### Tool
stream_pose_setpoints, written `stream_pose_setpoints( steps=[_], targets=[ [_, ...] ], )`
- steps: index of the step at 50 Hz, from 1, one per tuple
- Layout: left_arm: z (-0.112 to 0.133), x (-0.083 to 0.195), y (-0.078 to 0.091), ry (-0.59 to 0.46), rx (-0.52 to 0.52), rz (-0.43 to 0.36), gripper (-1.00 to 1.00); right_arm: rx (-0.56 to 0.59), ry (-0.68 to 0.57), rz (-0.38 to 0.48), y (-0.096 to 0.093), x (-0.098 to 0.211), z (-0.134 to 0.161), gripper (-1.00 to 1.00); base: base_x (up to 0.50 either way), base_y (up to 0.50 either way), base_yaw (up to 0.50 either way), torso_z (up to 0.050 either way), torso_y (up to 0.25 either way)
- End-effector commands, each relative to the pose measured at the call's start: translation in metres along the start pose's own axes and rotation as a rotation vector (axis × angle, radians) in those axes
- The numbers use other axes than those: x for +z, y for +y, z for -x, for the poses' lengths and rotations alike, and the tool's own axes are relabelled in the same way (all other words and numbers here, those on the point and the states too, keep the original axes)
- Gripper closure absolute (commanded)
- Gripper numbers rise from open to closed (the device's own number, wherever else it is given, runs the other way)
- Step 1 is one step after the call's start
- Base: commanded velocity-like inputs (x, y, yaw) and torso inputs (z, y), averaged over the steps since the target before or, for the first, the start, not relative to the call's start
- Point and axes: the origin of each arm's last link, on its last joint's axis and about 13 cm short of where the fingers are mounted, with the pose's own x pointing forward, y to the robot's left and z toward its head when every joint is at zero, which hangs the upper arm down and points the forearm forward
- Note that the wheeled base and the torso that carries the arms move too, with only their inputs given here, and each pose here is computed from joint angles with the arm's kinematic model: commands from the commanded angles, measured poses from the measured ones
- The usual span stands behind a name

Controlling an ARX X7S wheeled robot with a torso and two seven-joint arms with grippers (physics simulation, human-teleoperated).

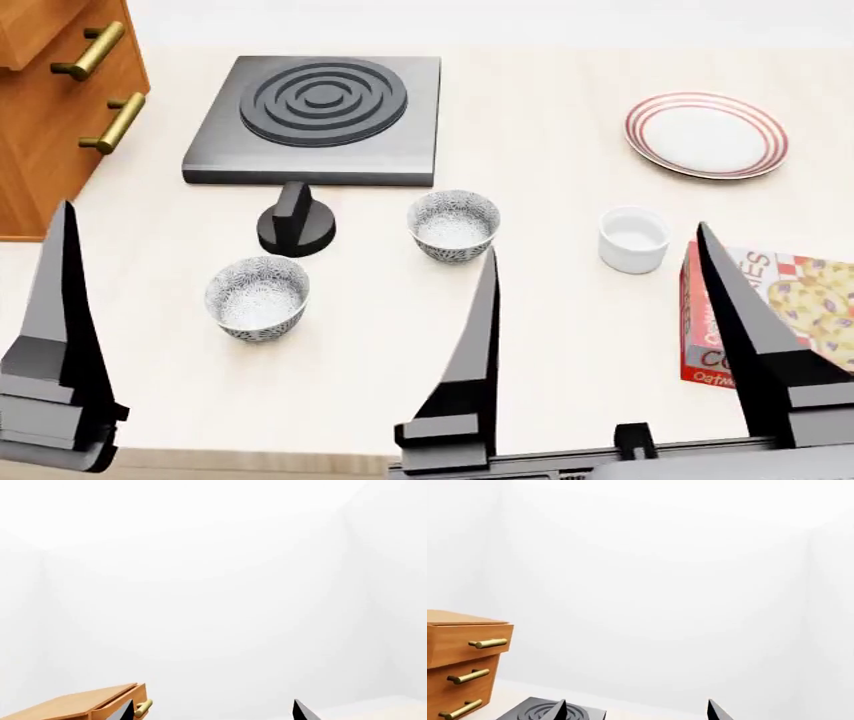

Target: Pick the akita bowl next to the ramekin and place it on the plate.

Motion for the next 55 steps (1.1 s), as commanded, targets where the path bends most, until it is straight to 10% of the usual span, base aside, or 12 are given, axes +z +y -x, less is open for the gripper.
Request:
stream_pose_setpoints(
  steps=[1, 55],
  targets=[
    [0.0087, 0.0072, 0.0052, 0.034, 0.029, -0.004, -1.00, -0.042, 0.018, 0.021, -0.0050, 0.0044, 0.0052, -1.00, 0.00, 0.00, 0.00, 0.000, 0.000],
    [0.0073, 0.0104, 0.0088, 0.021, 0.050, -0.008, -1.00, -0.060, -0.005, 0.009, -0.0065, 0.0076, 0.0081, -1.00, 0.05, 0.00, 0.00, 0.000, 0.000]
  ],
)
